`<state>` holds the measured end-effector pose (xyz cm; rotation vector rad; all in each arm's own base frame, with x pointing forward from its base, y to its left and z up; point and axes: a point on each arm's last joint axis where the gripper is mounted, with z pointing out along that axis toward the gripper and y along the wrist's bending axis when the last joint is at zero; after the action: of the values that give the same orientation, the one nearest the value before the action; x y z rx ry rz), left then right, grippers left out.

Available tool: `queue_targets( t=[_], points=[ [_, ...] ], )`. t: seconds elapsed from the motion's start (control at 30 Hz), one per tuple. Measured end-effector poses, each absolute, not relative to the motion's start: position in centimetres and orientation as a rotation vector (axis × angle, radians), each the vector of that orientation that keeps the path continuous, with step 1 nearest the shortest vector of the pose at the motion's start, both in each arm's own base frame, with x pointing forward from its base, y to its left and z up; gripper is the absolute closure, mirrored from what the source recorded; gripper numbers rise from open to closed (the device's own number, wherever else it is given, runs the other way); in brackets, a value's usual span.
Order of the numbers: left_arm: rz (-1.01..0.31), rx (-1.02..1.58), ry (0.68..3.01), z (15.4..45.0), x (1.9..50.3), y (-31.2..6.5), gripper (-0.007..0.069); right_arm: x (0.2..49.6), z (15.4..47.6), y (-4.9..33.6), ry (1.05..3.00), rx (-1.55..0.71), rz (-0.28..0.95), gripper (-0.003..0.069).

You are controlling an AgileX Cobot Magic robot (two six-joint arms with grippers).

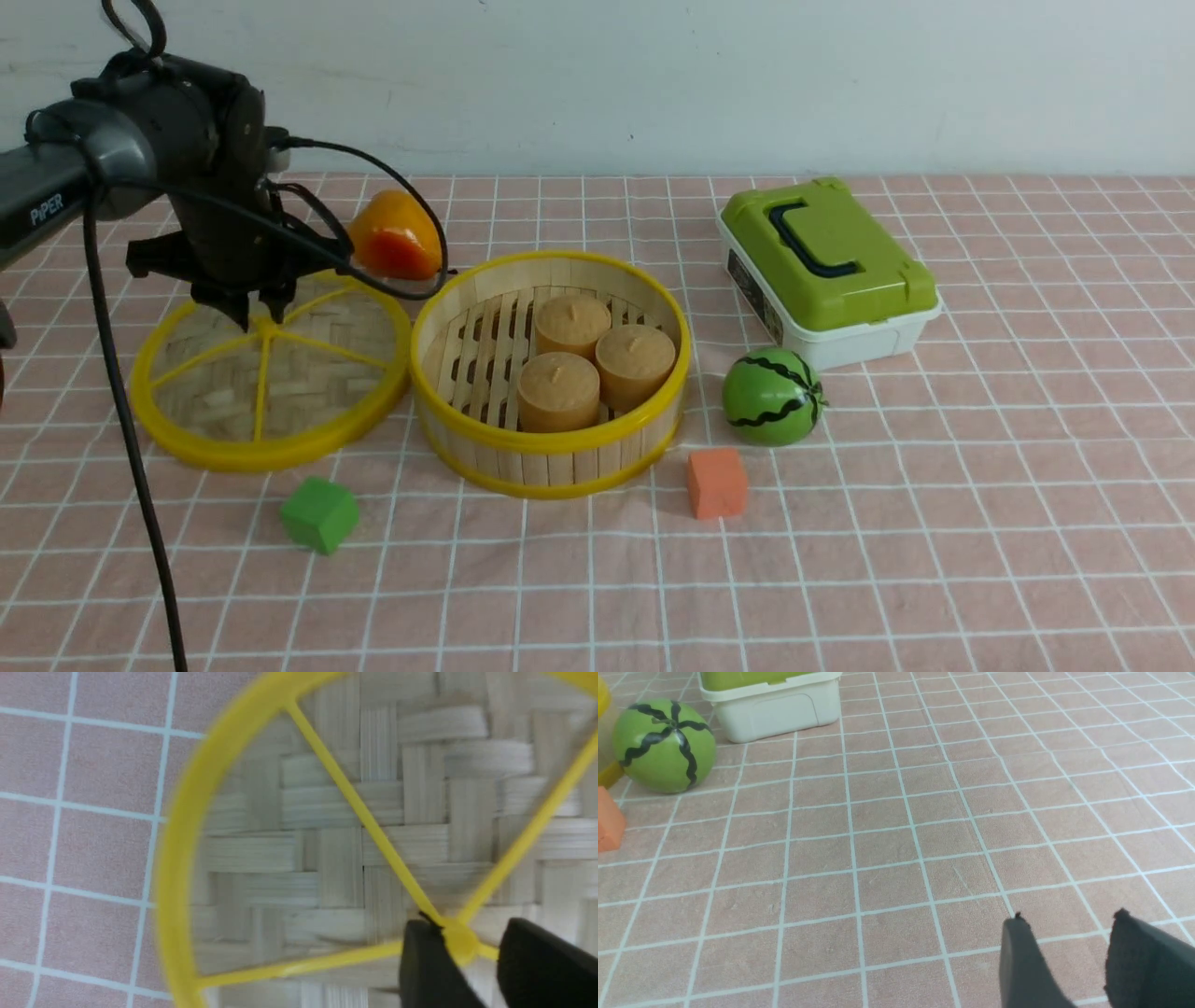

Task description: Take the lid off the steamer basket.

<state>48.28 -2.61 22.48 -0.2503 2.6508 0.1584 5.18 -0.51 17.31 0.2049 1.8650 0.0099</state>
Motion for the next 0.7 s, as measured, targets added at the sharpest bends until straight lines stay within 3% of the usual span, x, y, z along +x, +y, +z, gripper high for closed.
queue_targets(
  t=[0.07, 0.17, 0.27, 0.33, 0.43, 0.53, 0.6, 0.7],
  points=[
    [0.150, -0.262, 2.653, 23.4, 47.9, -2.6, 0.0316, 5.2, 17.3, -0.5, 1.865, 0.205, 0.010, 0.0418],
    [0.107, -0.283, 2.619, 26.1, 46.9, -2.7, 0.0333, 5.2, 17.3, -0.5, 1.865, 0.205, 0.010, 0.0418],
    [0.036, -0.274, 2.487, 32.7, 44.4, -2.7, 0.0449, 5.2, 17.3, -0.5, 1.865, 0.205, 0.010, 0.0418],
    [0.005, -0.262, 2.429, 35.3, 43.2, -2.7, 0.0495, 5.2, 17.3, -0.5, 1.865, 0.205, 0.010, 0.0418],
    [-0.094, -0.220, 2.191, 44.2, 37.4, -2.6, 0.0635, 5.2, 17.3, -0.5, 1.865, 0.205, 0.010, 0.0418],
    [-0.141, -0.177, 2.033, 50.0, 31.4, -2.3, 0.0638, 5.2, 17.3, -0.5, 1.865, 0.205, 0.010, 0.0418],
    [-0.145, -0.145, 1.990, 51.4, 28.2, -2.1, 0.0638, 5.2, 17.3, -0.5, 1.865, 0.205, 0.010, 0.0418],
    [-0.141, -0.124, 1.982, 51.3, 24.5, -1.9, 0.0638, 5.2, 17.3, -0.5, 1.865, 0.205, 0.010, 0.0418]
  ],
)
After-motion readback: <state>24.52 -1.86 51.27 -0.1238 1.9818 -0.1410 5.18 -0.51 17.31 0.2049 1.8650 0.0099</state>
